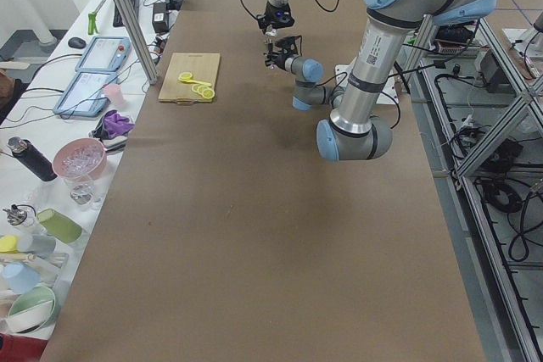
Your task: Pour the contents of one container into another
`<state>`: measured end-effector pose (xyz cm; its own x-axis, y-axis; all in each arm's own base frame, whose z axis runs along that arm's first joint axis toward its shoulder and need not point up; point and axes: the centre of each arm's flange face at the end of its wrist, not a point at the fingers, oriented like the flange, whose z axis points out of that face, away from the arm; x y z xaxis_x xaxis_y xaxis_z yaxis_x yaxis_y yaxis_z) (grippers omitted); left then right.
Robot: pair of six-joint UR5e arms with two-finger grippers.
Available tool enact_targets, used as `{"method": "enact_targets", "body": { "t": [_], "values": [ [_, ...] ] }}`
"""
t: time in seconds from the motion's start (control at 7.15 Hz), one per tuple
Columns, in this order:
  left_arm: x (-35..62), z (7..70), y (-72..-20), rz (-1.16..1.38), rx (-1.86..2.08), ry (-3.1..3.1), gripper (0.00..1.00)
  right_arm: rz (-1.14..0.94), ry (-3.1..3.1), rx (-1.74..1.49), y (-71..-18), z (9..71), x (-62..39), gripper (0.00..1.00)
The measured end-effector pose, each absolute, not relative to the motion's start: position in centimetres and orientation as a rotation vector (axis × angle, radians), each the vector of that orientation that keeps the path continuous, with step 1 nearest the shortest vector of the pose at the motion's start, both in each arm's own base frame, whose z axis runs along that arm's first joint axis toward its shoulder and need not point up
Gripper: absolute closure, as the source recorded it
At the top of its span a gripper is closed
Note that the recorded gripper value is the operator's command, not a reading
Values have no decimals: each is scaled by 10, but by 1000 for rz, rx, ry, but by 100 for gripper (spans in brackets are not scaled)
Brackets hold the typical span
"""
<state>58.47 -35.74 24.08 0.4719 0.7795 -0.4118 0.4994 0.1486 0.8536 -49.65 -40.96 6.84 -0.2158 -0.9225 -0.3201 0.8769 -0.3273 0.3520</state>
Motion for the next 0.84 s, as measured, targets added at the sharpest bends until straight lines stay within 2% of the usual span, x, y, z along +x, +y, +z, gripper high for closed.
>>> {"method": "enact_targets", "body": {
  "t": [0.84],
  "values": [
    [586, 239, -355, 290, 1503, 1176, 100, -1821, -119, 568, -409, 69, -497, 100]
  ]
}}
